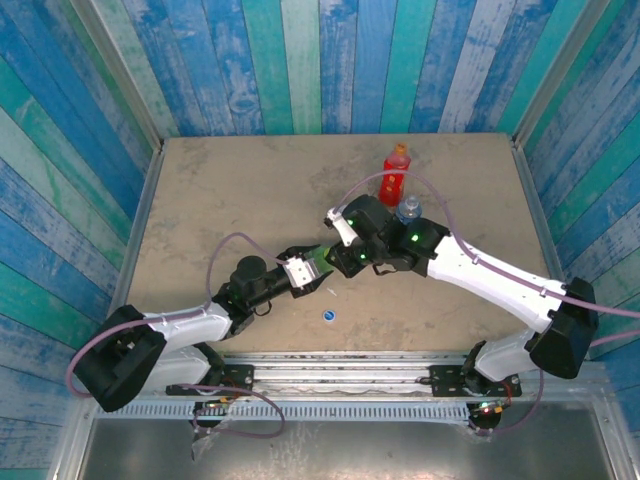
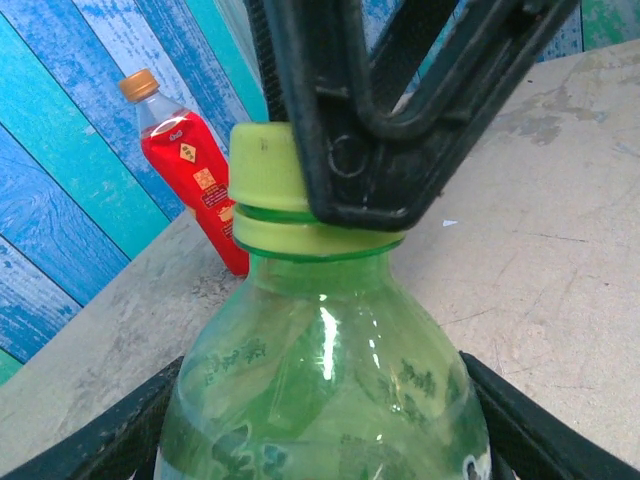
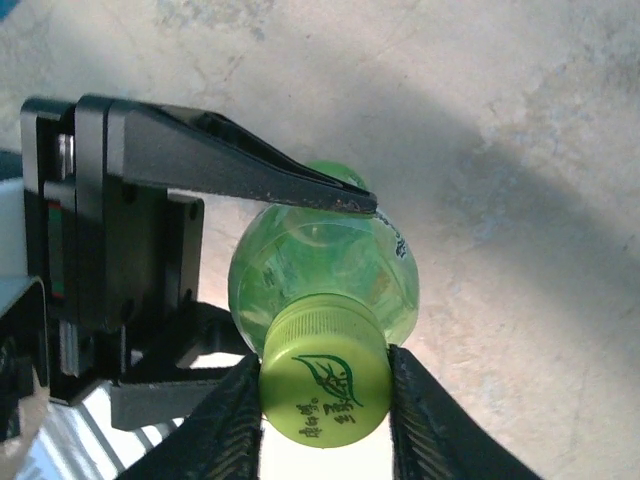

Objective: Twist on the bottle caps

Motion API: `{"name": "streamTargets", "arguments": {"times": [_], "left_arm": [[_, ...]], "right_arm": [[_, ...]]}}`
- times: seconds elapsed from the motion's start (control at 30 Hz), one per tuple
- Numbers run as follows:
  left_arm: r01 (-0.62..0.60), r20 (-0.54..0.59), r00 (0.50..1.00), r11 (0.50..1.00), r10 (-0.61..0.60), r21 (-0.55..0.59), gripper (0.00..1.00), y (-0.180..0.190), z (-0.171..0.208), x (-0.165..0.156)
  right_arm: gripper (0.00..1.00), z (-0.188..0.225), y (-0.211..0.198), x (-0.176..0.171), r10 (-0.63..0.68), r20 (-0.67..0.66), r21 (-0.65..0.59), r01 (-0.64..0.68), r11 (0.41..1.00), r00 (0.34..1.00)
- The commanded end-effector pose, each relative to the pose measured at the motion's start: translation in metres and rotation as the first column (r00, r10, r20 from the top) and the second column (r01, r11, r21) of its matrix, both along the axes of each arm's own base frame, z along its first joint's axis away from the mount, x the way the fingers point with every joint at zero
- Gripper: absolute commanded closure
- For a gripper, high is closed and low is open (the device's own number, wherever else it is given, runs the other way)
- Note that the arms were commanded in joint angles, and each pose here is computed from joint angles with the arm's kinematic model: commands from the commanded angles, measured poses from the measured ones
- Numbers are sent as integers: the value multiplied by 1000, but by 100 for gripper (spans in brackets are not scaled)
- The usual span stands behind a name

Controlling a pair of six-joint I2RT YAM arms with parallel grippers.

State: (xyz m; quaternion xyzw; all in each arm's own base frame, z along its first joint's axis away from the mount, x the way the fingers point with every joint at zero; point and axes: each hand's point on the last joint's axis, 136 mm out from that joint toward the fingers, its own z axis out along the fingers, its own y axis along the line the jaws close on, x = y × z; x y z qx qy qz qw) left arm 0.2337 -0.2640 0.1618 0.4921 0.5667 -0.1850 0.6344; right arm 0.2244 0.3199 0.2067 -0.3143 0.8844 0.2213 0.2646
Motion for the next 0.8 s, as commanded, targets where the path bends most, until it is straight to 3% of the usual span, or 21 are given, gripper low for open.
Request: {"name": "streamTargets", "arguments": {"times": [0.0,0.13,0.2,0.43,0.53,0.7,0.77], "left_arm": [[14,-27,1000,1000,-14,-6,35,-2,-4,-3],[6,-45,999,999,-8,-45,35,-2,2,-2],[39,-42,998,994,-44,-105,35,-3,15,-5],[171,-12,984,964,-177,-202,35,-8,57,-13],[257,24,966,941,-258,-218,36,-14,79,-24],[458,75,888,859,-454,-228,36,-26,108,-53],[521,79,852,823,-517,-228,36,-29,116,-62]], "right_arm": [[56,2,-2,1,-9,20,7,9,1000,1000],[37,26,-6,-6,166,174,-23,-165,986,971],[30,40,-11,-7,245,289,-49,-241,969,926],[28,87,-14,-34,391,626,-24,-485,874,674],[28,101,-14,-57,487,667,-48,-621,782,563],[31,125,-17,-74,526,679,39,-741,670,512],[33,129,-18,-73,526,692,43,-755,654,495]]}}
